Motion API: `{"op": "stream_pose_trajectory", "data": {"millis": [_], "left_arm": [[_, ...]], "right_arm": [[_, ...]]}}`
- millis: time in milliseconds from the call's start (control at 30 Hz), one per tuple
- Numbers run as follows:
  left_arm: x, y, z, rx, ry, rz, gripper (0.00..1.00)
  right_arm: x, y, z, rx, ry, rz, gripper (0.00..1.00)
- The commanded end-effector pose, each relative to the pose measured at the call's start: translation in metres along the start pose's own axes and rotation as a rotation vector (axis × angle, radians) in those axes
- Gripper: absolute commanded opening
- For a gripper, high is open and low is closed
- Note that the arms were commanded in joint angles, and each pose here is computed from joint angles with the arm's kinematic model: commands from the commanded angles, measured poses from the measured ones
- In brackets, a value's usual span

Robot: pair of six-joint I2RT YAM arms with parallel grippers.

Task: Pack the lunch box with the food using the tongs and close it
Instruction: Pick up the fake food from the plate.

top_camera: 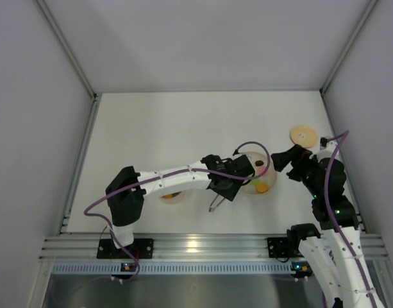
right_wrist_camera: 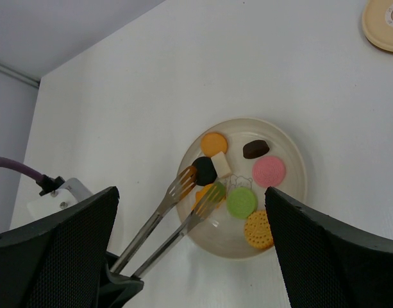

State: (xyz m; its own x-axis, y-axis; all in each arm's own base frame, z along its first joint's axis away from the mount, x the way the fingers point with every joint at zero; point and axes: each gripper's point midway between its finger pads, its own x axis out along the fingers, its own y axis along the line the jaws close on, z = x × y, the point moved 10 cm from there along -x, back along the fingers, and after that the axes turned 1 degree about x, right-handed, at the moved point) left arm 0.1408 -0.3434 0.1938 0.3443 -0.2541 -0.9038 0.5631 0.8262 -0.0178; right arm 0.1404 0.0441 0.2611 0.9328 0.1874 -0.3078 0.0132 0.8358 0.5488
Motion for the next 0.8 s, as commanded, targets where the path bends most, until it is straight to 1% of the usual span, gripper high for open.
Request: {"op": "stream_pose_trajectory", "data": {"millis": [0, 367, 767], "left_arm": [[-0.025, -0.004, 0.004, -0.013, -0.071, -0.052, 0.50], [-0.036, -0.006, 0.001, -0.007, -0.085, -0.048, 0.50], [-0.025, -0.008, 0.001, 0.006, -0.071, -0.028, 0.50]], "right_arm": [[0.000, -0.002, 0.002, 0.003, -0.024, -0.008, 0.95], [-0.001, -0.001, 0.002, 0.006, -0.025, -0.007, 0.95], [0.000, -0.002, 0.001, 0.006, -0.025, -0.007, 0.95]]}}
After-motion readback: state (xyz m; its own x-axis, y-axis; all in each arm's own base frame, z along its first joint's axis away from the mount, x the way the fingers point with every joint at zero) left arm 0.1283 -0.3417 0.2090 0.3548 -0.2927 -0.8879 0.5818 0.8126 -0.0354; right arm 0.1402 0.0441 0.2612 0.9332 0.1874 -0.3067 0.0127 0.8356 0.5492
